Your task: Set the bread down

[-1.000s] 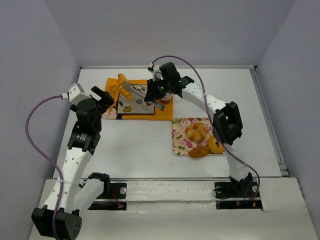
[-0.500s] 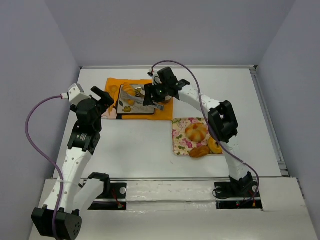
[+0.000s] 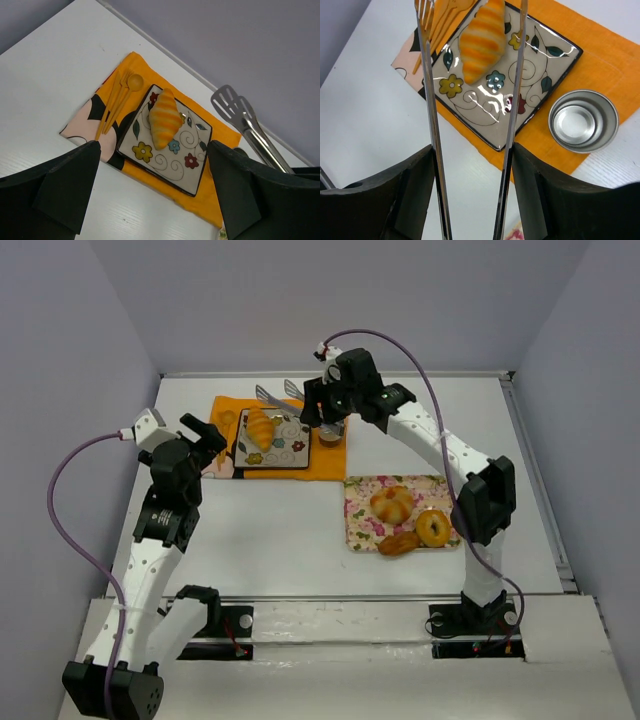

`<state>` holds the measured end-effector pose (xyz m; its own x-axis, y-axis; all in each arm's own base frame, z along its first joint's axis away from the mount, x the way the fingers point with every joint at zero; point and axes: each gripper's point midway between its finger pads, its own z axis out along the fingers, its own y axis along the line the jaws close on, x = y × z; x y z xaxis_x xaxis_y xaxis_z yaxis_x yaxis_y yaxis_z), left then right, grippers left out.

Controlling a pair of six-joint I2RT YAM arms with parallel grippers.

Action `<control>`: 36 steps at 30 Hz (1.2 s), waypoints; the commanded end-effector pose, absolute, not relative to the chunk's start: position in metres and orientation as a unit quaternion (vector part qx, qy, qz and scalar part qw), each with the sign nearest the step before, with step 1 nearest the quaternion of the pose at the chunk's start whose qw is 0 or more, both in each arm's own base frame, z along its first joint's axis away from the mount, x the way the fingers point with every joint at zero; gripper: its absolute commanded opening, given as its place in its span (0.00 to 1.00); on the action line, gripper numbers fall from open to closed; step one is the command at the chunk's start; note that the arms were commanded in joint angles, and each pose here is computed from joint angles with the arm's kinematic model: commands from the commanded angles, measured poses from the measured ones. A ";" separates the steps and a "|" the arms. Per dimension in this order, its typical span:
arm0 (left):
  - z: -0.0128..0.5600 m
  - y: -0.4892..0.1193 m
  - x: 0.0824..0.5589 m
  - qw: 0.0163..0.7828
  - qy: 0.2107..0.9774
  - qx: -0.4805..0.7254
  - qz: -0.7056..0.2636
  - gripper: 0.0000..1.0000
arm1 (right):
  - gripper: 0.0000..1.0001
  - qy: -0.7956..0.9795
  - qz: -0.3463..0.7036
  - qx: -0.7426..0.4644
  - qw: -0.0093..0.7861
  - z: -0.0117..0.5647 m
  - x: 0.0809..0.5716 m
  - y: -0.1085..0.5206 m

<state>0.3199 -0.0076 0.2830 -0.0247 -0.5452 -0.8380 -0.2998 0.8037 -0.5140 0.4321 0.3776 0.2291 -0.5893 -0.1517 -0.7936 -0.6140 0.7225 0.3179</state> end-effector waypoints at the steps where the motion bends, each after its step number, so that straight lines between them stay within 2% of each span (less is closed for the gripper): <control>1: 0.293 -0.002 0.316 0.648 0.691 -0.305 -0.097 0.99 | 0.64 0.824 0.291 -0.239 0.423 0.274 0.402 0.354; 3: 0.293 -0.001 0.316 0.649 0.691 -0.305 -0.096 0.99 | 0.64 0.826 0.290 -0.233 0.423 0.279 0.384 0.340; 4: 0.293 -0.001 0.316 0.648 0.691 -0.305 -0.097 0.99 | 0.64 0.816 0.293 -0.224 0.444 0.304 0.368 0.324; 5: 0.294 -0.002 0.316 0.649 0.690 -0.304 -0.098 0.99 | 0.64 0.837 0.278 -0.212 0.421 0.277 0.354 0.310; 8: 0.295 -0.003 0.316 0.649 0.690 -0.302 -0.101 0.99 | 0.62 0.846 0.261 -0.152 0.440 0.290 0.312 0.261; 9: 0.295 -0.004 0.316 0.650 0.690 -0.301 -0.103 0.99 | 0.62 0.865 0.233 -0.134 0.424 0.264 0.299 0.241; 12: 0.296 -0.007 0.318 0.651 0.690 -0.297 -0.112 0.99 | 0.62 0.896 0.189 -0.025 0.402 0.252 0.254 0.184; 13: 0.295 -0.008 0.319 0.650 0.691 -0.295 -0.114 0.99 | 0.62 0.916 0.160 -0.004 0.368 0.238 0.233 0.164; 17: 0.292 -0.013 0.324 0.644 0.698 -0.288 -0.120 0.99 | 0.62 0.942 0.102 0.078 0.309 0.216 0.191 0.122; 21: 0.290 -0.015 0.327 0.640 0.703 -0.286 -0.119 0.99 | 0.63 0.950 0.052 0.135 0.278 0.196 0.180 0.104; 28: 0.290 -0.015 0.327 0.642 0.701 -0.285 -0.123 0.99 | 0.67 0.966 0.019 0.124 0.228 0.163 0.179 0.108; 36: 0.286 -0.017 0.330 0.636 0.707 -0.284 -0.123 0.99 | 0.67 0.956 0.094 0.094 0.262 0.166 0.200 0.139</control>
<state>0.3265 -0.0182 0.2784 -0.0610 -0.5510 -0.8323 -0.2614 0.8136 -0.5194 0.1840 0.1206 0.1515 -0.8852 0.2109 -0.4147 0.1762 0.9769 0.1208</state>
